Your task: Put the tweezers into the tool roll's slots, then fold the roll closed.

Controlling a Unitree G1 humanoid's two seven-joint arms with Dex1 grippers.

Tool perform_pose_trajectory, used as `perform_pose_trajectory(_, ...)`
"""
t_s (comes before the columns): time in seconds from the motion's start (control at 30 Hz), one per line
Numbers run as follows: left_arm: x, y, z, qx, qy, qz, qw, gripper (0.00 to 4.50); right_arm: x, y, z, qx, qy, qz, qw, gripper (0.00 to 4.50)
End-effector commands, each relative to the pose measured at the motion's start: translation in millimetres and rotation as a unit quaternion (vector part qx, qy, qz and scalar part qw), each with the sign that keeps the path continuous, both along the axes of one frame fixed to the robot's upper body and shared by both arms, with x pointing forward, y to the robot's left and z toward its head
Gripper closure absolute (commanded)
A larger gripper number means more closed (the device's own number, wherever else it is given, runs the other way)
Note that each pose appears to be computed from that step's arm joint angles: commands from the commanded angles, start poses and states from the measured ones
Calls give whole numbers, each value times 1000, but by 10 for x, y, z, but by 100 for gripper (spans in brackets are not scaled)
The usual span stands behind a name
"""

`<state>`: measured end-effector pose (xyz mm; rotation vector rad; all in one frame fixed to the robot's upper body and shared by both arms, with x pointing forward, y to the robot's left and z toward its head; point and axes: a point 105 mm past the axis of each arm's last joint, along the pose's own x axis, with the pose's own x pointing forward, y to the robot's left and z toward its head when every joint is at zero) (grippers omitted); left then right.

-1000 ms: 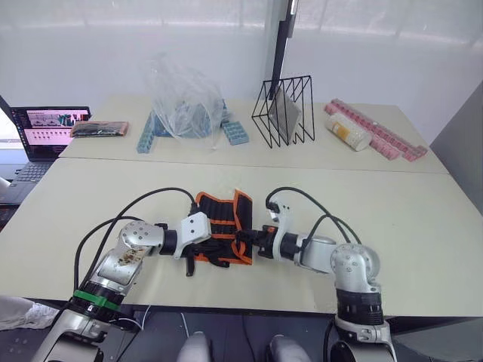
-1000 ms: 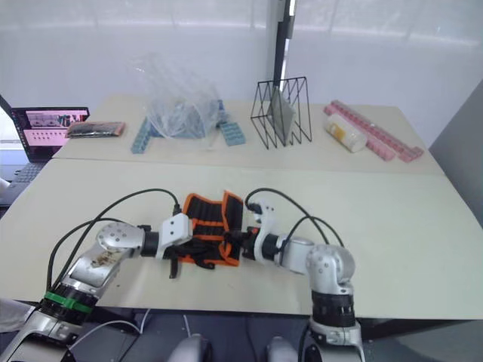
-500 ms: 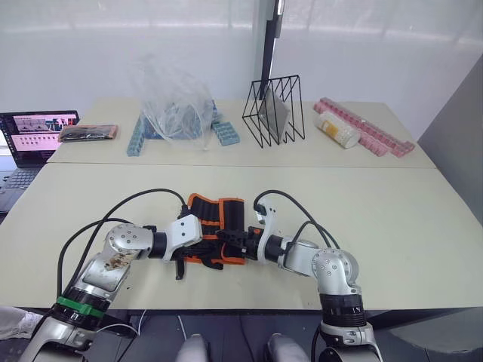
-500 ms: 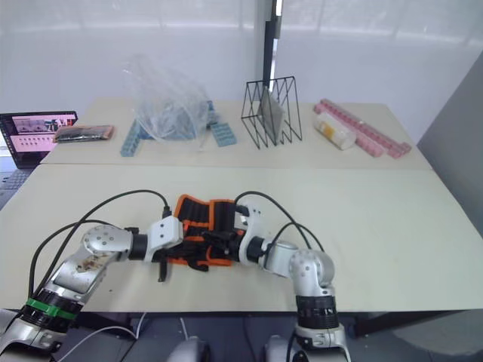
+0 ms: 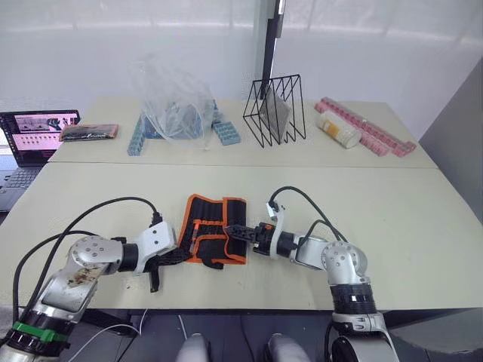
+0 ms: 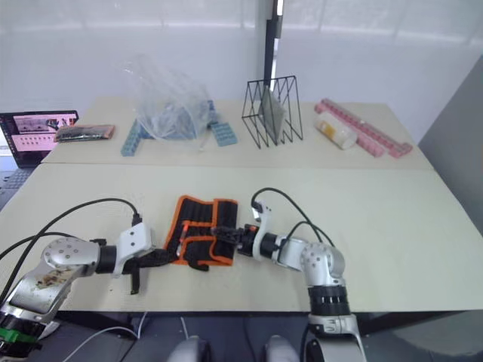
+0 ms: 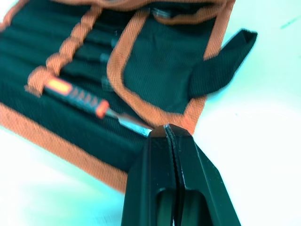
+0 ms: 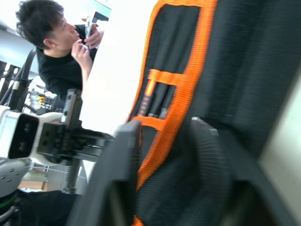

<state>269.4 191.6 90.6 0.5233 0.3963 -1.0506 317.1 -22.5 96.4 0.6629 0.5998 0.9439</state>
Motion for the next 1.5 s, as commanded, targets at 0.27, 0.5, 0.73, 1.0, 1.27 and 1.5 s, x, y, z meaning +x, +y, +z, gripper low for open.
perform_pose_trajectory(0.27, -164, 415, 405, -239, 48, 231, 942, 450, -84, 27, -55, -78, -123, 50, 988, 448)
perform_pose_trajectory(0.5, -308, 355, 330, -347, 100, 305, 881, 450, -25, -9, -126, -179, -270, 68, 944, 448)
perform_pose_trajectory(0.73, -317, 82, 236, -391, 122, 325, 852, 364, 67, -102, -132, -213, -332, 65, 917, 450)
perform_pose_trajectory(1.0, -162, -116, 13, -378, 128, 354, 846, 105, 126, -162, -160, -228, -343, 64, 909, 450)
perform_pose_trajectory(1.27, 18, -79, 45, -391, 95, 382, 832, 105, 105, -161, -190, -233, -345, 72, 906, 450)
perform_pose_trajectory(1.5, -40, 64, 3, -377, 89, 395, 833, 105, 53, -120, -221, -231, -337, 81, 909, 450)
